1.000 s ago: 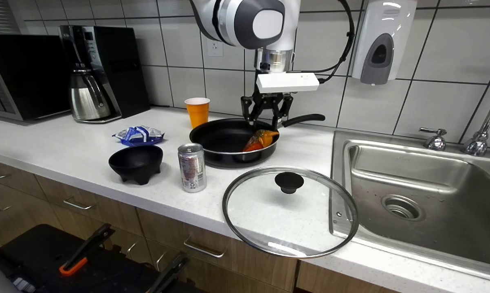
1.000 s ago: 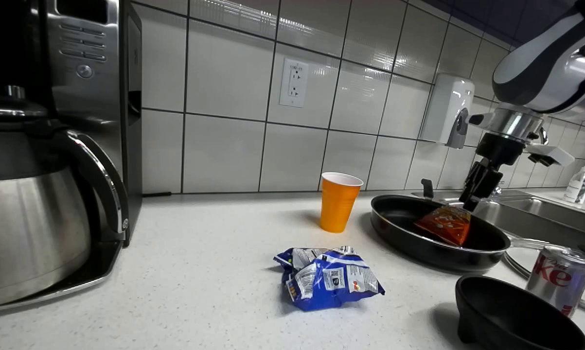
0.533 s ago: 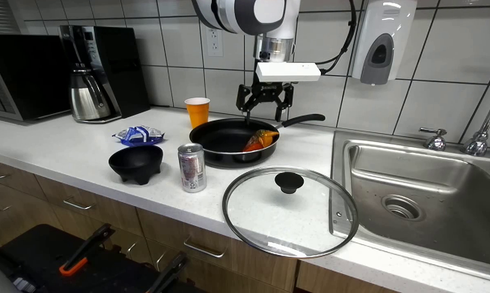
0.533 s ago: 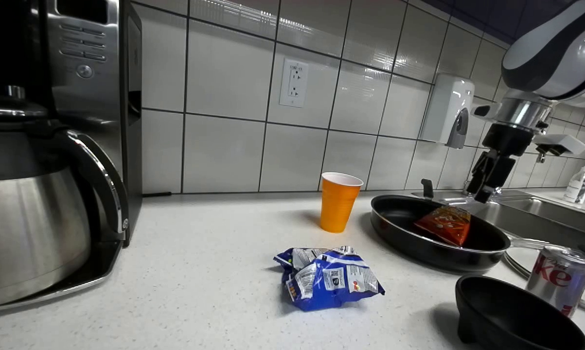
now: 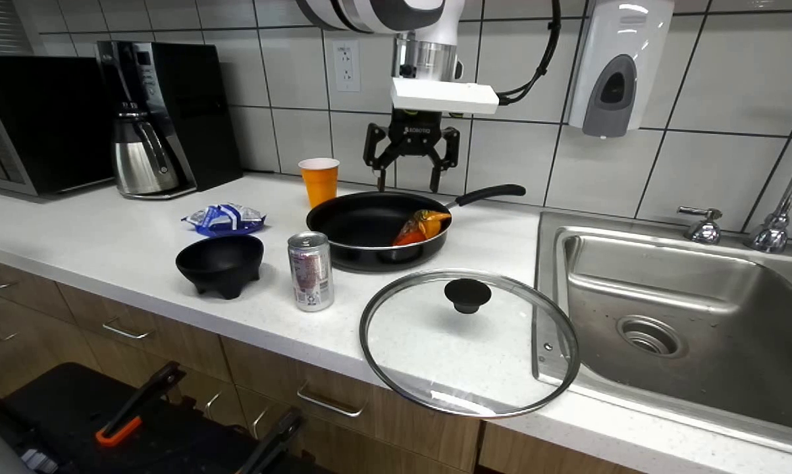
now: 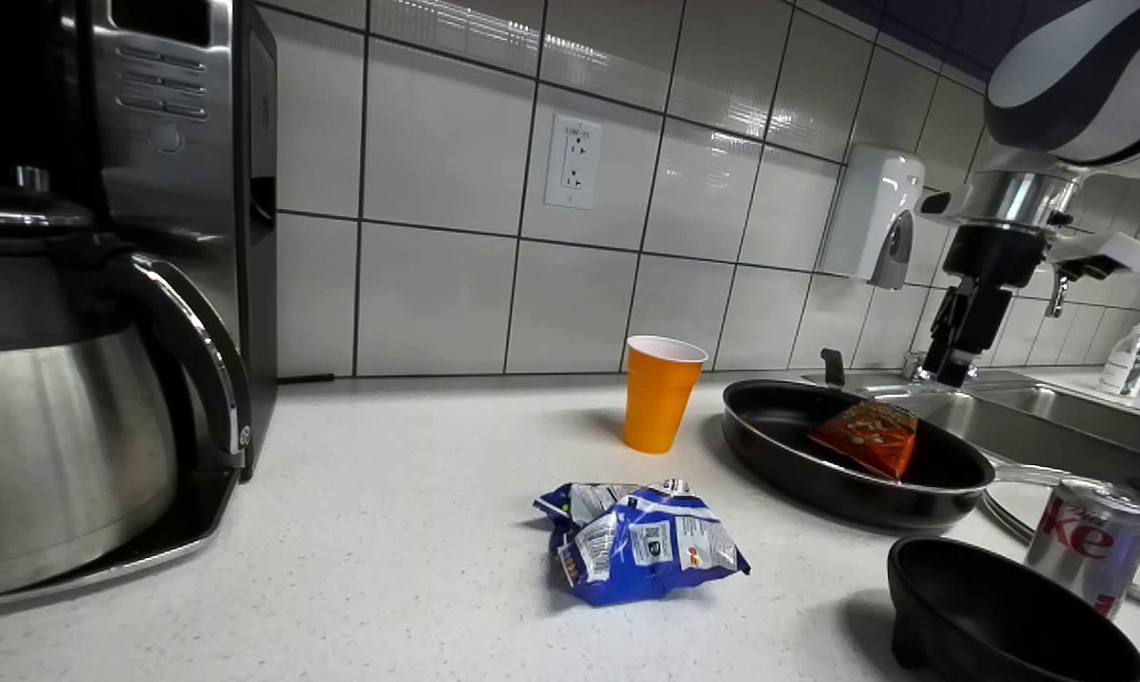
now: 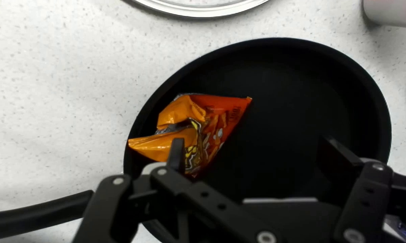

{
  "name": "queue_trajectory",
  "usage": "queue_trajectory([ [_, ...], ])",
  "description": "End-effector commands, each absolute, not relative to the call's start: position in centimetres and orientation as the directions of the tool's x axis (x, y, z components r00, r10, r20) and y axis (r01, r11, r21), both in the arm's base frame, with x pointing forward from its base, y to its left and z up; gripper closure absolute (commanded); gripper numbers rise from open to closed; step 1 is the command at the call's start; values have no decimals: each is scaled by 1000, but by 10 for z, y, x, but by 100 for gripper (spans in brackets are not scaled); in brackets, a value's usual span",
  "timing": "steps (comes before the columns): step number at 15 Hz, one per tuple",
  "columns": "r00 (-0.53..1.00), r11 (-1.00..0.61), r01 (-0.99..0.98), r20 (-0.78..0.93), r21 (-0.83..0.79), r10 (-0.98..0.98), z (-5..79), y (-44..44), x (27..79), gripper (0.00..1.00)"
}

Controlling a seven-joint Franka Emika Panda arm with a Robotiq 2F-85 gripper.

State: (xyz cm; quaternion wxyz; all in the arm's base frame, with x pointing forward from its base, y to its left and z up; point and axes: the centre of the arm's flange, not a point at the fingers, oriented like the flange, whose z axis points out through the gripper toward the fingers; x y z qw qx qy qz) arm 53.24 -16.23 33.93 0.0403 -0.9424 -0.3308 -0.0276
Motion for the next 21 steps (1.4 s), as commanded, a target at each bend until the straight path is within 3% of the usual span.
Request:
queue_trajectory([
  [1, 780, -778, 625, 78, -59, 621, 339, -161, 532, 0],
  [15, 783, -781, 622, 76, -60, 618, 339, -163, 531, 0],
  [21, 733, -728, 679, 137, -93, 666, 352, -118, 548, 0],
])
